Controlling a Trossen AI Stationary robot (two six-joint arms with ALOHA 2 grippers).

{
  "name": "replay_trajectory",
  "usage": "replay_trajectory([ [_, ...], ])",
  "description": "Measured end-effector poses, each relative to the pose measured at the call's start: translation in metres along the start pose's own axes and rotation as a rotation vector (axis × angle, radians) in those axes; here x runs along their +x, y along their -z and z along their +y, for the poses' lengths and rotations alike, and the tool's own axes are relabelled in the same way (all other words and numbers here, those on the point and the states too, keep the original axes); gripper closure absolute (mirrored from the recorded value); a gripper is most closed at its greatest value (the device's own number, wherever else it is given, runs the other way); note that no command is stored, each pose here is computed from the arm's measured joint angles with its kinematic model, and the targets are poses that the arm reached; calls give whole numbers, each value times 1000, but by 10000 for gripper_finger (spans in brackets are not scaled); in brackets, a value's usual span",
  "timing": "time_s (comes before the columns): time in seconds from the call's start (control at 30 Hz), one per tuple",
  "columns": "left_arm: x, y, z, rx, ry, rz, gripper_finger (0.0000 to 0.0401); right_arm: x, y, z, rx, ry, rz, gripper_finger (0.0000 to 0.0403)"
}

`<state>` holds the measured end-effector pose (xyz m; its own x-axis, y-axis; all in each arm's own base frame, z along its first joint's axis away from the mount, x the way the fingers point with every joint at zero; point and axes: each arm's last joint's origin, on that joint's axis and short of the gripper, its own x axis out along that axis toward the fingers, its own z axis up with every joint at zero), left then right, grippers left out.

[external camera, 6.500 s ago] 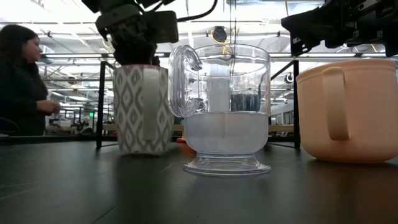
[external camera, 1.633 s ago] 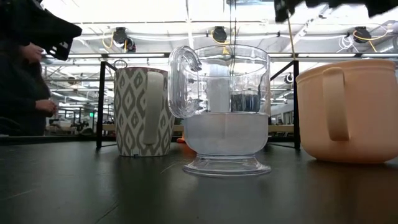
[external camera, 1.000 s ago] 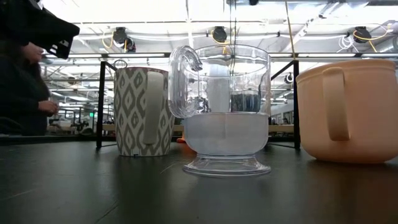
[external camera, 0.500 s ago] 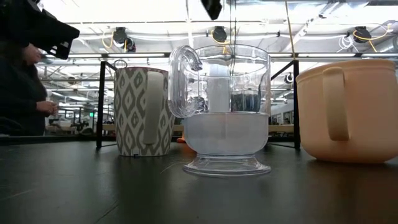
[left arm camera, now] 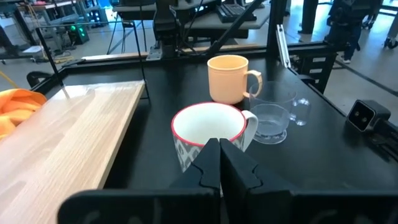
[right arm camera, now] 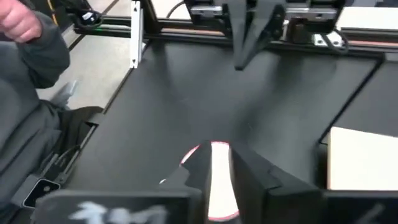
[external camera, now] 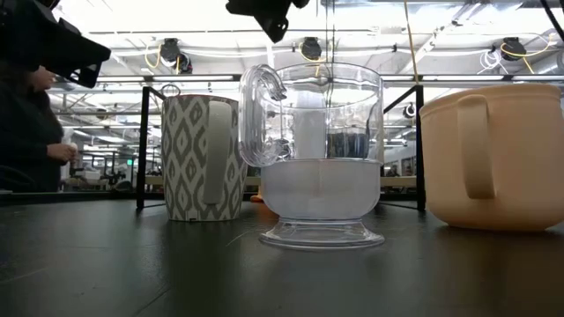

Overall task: Stack small to large cups/mugs on shelf
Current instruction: Put the grey cup on the shelf

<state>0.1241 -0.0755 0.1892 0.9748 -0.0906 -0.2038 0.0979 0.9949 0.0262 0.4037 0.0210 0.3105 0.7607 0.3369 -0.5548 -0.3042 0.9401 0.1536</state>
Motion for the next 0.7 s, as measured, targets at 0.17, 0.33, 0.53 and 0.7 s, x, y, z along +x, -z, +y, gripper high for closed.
replay_trajectory([
  [0.17, 0, 1, 0, -4, 1, 8, 398, -1, 3, -3, 14, 7, 29, 270],
  [0.33, 0, 1, 0, -10, 1, 10, 397, -6, 2, -8, 60, 21, 99, 199],
  [0.53, 0, 1, 0, -8, -2, 10, 399, 2, -1, -18, 96, 35, 157, 168],
  [0.7, 0, 2, 0, -11, -7, 16, 393, 22, -1, -26, 97, 32, 227, 171],
])
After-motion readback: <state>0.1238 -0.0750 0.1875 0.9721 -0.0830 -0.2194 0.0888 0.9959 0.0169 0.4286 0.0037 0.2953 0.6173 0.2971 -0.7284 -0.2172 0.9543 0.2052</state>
